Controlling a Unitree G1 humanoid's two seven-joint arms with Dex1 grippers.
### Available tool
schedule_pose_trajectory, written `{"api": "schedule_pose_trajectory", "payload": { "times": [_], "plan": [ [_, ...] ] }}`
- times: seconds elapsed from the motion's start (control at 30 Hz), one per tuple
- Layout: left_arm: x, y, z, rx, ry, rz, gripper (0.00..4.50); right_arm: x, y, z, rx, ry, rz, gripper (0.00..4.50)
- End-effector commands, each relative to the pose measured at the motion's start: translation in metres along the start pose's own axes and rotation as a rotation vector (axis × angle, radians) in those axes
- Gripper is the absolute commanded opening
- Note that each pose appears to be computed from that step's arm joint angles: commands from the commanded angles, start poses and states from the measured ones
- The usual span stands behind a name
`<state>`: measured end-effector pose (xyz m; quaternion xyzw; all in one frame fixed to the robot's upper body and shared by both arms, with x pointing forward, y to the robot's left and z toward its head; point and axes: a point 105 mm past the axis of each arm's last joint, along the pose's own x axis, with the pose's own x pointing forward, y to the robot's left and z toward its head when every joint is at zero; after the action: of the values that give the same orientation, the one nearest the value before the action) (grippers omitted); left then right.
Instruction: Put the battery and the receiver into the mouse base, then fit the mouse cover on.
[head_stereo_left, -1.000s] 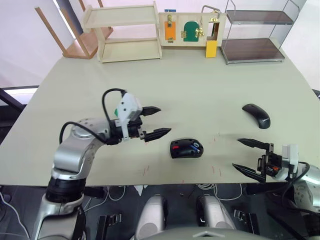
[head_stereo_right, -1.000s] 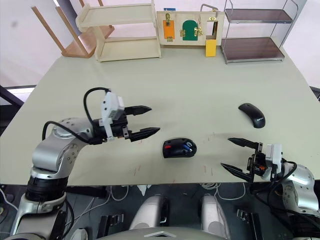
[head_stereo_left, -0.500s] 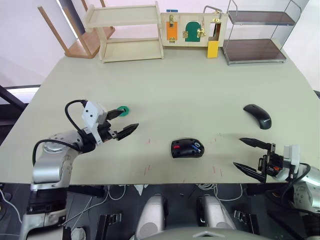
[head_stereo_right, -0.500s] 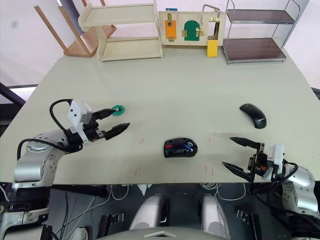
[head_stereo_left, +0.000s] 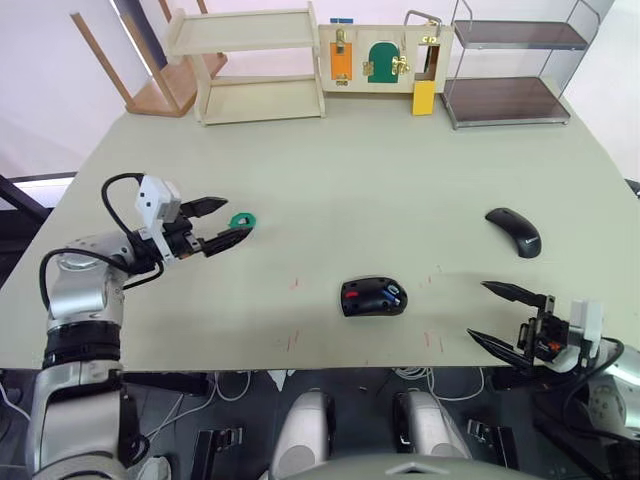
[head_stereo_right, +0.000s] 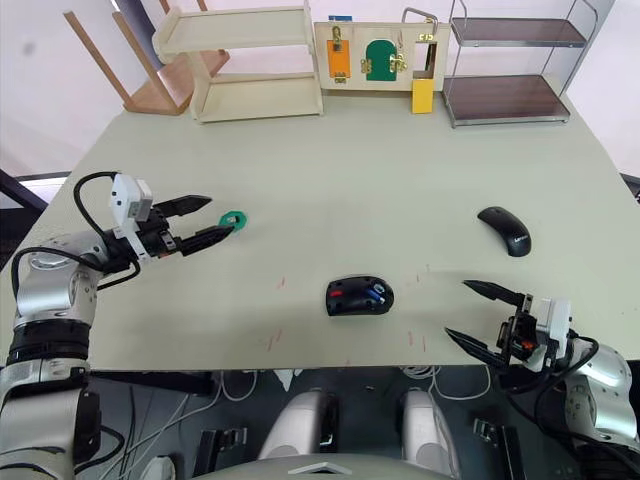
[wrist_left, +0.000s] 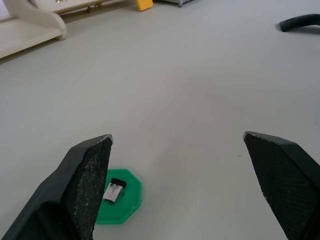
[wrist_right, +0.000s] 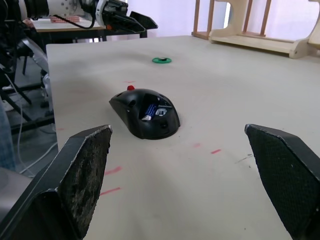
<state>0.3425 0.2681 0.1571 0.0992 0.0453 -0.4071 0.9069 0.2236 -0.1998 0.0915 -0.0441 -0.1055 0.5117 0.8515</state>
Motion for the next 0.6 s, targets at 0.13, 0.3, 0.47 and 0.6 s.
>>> {"api": "schedule_pose_trajectory", "payload": {
  "times": [0.13, 0.3, 0.47, 0.6],
  "plan": [
    [-0.014, 0.013, 0.002, 0.043, 0.002, -0.034, 4.45, 0.005, -0.016, 0.022, -0.099, -0.042, -0.028, 4.5],
    [-0.022, 0.022, -0.007, 0.054, 0.052, -0.004, 4.45, 0.025, -0.016, 0.021, -0.097, -0.033, 0.004, 4.5],
    [-0.02, 0.024, -0.007, 0.054, 0.042, -0.017, 4.45, 0.045, -0.01, 0.023, -0.073, -0.048, 0.034, 4.5],
    [-0.019, 0.025, -0.008, 0.052, 0.05, -0.029, 4.45, 0.052, -0.009, 0.025, -0.063, -0.076, 0.025, 4.5]
  ]
}}
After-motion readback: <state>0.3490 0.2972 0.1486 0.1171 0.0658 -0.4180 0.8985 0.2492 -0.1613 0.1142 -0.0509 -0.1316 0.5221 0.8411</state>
